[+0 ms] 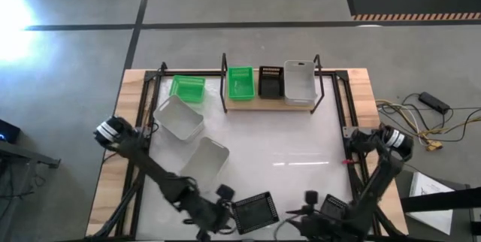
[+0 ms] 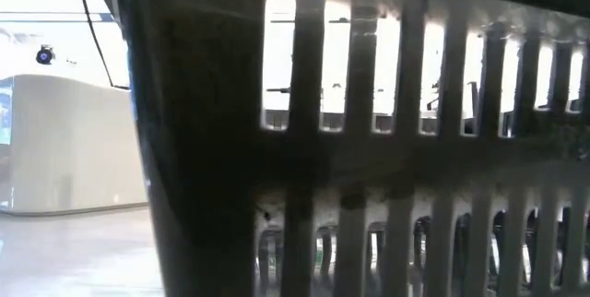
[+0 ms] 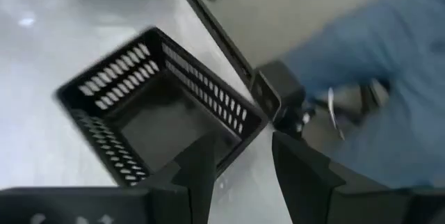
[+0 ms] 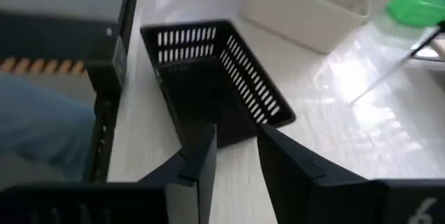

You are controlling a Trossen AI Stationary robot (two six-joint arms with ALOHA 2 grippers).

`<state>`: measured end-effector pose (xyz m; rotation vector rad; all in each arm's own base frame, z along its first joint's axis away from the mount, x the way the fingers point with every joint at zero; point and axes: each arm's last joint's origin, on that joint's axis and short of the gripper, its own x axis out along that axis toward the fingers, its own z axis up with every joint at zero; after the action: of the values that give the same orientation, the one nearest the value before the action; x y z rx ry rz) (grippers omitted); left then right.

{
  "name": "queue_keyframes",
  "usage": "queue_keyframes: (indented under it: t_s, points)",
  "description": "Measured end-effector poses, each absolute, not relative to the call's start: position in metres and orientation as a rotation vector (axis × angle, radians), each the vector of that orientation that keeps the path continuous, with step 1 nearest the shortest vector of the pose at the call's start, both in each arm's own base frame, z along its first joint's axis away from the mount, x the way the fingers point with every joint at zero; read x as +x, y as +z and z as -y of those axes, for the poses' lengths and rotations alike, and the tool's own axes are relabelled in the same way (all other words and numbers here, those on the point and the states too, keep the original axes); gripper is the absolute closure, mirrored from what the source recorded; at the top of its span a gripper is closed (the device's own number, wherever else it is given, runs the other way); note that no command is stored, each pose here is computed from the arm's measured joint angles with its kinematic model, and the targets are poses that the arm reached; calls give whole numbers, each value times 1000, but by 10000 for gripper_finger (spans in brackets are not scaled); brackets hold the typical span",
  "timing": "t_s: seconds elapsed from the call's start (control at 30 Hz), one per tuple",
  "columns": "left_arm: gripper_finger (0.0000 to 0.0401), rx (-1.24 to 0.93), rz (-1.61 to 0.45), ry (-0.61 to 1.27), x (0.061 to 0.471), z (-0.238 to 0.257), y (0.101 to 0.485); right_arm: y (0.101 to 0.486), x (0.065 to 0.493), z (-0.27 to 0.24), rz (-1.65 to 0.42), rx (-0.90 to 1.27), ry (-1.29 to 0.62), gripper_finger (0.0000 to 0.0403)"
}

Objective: Stack baskets on shelf by color
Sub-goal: Stack the left black bin on top of the other black bin on the shelf

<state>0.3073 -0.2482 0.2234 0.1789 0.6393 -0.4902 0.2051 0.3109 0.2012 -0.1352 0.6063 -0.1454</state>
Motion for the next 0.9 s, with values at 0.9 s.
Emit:
queue_keyframes:
  t_s: [0.9]
  points:
    - [381, 544, -743, -396, 362, 255, 175, 194, 184, -319, -423, 40, -240, 349]
